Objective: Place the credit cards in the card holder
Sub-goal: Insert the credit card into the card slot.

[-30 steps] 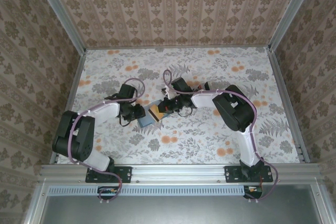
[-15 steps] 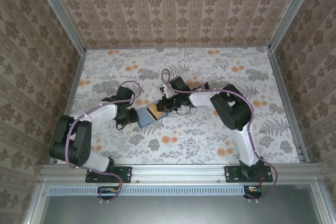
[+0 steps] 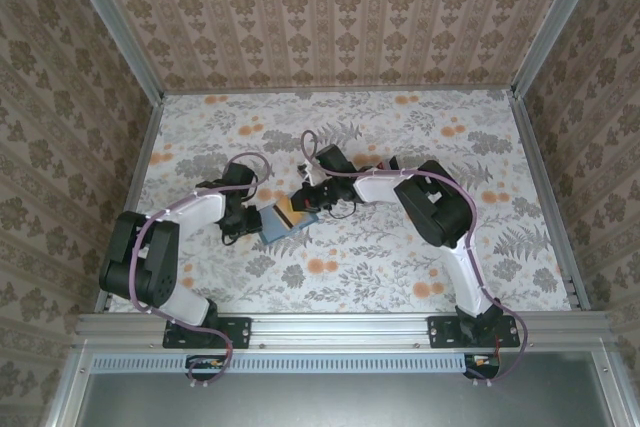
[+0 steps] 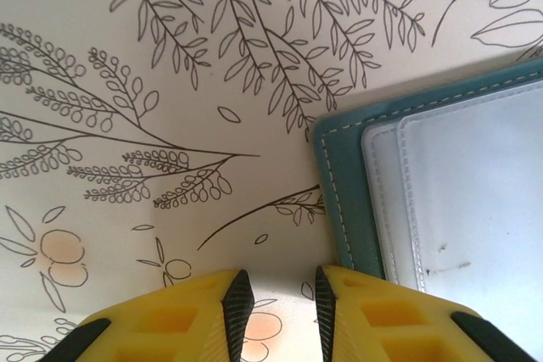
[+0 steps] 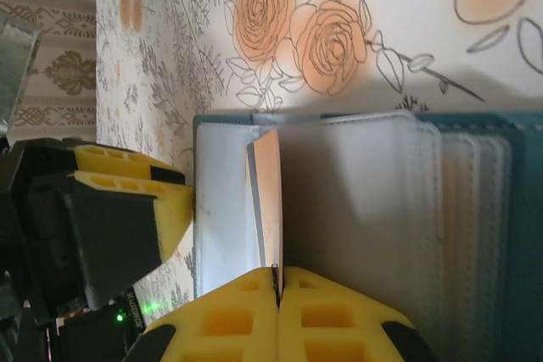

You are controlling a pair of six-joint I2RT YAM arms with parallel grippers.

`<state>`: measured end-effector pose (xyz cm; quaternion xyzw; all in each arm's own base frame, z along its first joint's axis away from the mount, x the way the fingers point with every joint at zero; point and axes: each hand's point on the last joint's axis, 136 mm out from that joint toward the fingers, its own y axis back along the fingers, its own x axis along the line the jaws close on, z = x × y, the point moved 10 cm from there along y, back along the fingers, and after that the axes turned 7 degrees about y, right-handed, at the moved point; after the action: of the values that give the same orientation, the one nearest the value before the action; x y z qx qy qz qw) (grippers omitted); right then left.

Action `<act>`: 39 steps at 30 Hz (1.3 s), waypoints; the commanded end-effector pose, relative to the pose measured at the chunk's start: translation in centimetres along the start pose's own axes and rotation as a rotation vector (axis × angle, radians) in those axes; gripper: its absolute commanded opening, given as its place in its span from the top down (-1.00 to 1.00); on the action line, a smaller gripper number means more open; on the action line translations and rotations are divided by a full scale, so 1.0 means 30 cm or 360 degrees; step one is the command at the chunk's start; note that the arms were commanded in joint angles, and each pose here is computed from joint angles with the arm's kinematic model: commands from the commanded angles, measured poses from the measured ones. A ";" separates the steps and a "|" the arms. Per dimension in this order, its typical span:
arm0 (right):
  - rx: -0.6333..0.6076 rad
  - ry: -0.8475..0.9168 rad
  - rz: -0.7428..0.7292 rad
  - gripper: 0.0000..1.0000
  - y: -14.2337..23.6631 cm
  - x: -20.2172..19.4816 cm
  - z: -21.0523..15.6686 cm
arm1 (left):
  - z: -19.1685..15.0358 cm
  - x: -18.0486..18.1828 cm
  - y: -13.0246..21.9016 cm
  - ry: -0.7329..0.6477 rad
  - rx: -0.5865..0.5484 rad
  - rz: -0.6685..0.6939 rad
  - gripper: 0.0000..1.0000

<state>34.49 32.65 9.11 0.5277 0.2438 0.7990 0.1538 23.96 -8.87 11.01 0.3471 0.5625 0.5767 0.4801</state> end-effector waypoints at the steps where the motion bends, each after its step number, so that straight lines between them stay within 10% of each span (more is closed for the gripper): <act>1: 0.0050 -0.0056 -0.0062 0.96 -0.061 -0.024 -0.028 | -0.019 -0.006 -0.072 -0.0019 0.0089 -0.0028 0.38; 39: -0.0162 -0.0440 -0.0070 0.96 -0.060 -0.032 -0.102 | -0.027 -0.030 -0.083 -0.0074 0.0095 -0.0060 0.60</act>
<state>32.24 33.78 8.53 0.5900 0.1872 0.7624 0.1884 24.18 -9.00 11.06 0.3627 0.5583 0.5792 0.4704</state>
